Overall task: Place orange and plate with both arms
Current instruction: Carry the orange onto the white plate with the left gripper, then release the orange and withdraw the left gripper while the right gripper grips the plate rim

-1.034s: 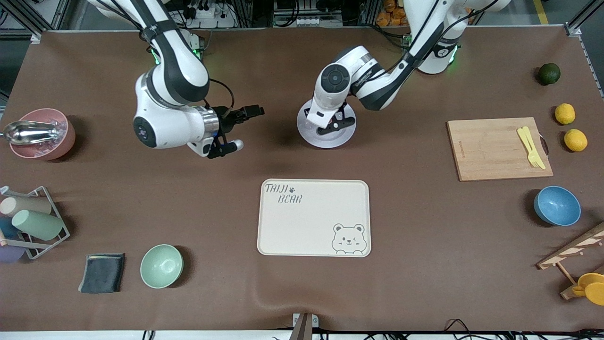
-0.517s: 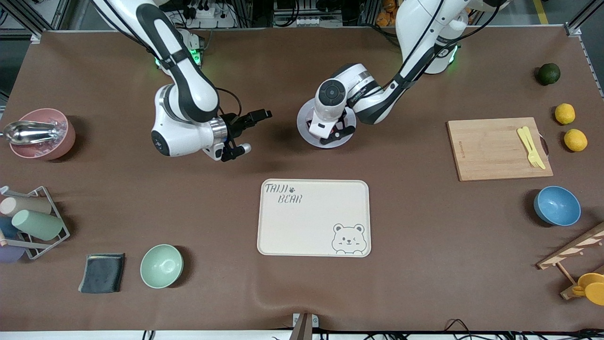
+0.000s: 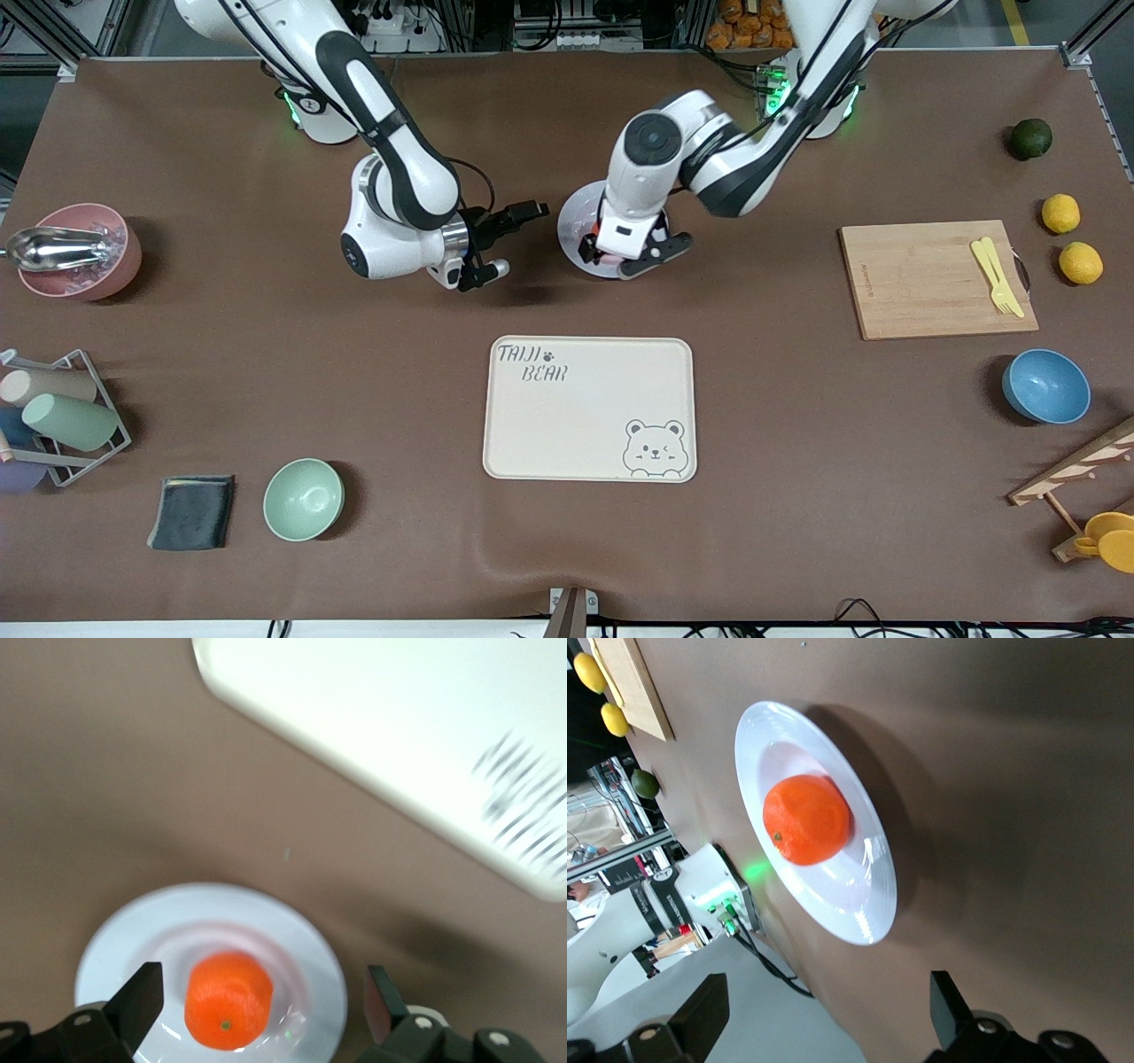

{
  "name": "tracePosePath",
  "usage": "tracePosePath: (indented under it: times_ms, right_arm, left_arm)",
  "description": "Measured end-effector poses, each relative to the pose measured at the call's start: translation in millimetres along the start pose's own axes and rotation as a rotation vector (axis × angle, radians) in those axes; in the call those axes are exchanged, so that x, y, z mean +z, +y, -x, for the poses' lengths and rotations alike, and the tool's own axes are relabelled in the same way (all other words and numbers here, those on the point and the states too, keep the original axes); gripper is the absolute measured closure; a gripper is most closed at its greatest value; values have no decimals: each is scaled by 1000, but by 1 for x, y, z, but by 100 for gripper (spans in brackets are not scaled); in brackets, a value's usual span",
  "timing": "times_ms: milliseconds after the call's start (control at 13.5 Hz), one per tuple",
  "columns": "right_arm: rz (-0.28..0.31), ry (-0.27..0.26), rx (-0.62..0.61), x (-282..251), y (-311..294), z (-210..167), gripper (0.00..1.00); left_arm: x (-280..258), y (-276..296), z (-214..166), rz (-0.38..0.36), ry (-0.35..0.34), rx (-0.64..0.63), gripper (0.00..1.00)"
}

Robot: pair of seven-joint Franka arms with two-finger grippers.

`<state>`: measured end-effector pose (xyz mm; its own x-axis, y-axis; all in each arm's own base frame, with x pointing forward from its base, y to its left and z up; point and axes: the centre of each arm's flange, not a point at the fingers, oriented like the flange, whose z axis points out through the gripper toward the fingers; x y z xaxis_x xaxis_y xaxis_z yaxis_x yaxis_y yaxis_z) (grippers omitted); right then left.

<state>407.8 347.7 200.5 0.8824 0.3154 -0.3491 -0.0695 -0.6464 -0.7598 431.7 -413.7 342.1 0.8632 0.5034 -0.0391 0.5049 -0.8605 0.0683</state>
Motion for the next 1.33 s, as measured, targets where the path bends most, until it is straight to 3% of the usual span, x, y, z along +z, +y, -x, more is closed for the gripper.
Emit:
tracePosePath:
  times_ms: [222,443,739,1108,1182,1256,1330]
  right_arm:
    - [22,31,11,28,5,0,0]
    - [31,70,15,61,5,5,0]
    - [-7,96,20,95,17,11,0]
    - [7,137,17,110,14,8,0]
    - [5,139,15,113,12,8,8]
    - [4,137,12,115,10,7,8]
    - [5,136,11,117,10,6,14]
  left_arm:
    - [-95,-24,-66,3,101,-45,0]
    - [-160,-41,-119,-10,127,-41,0]
    - [-205,-53,-158,17,152,3,0]
    - [-243,-89,-210,-1,167,120,0]
    - [-253,-99,-223,-5,172,146,0]
    - [-260,-109,-235,-7,177,172,0]
    - [-264,-117,-243,-10,180,193,0]
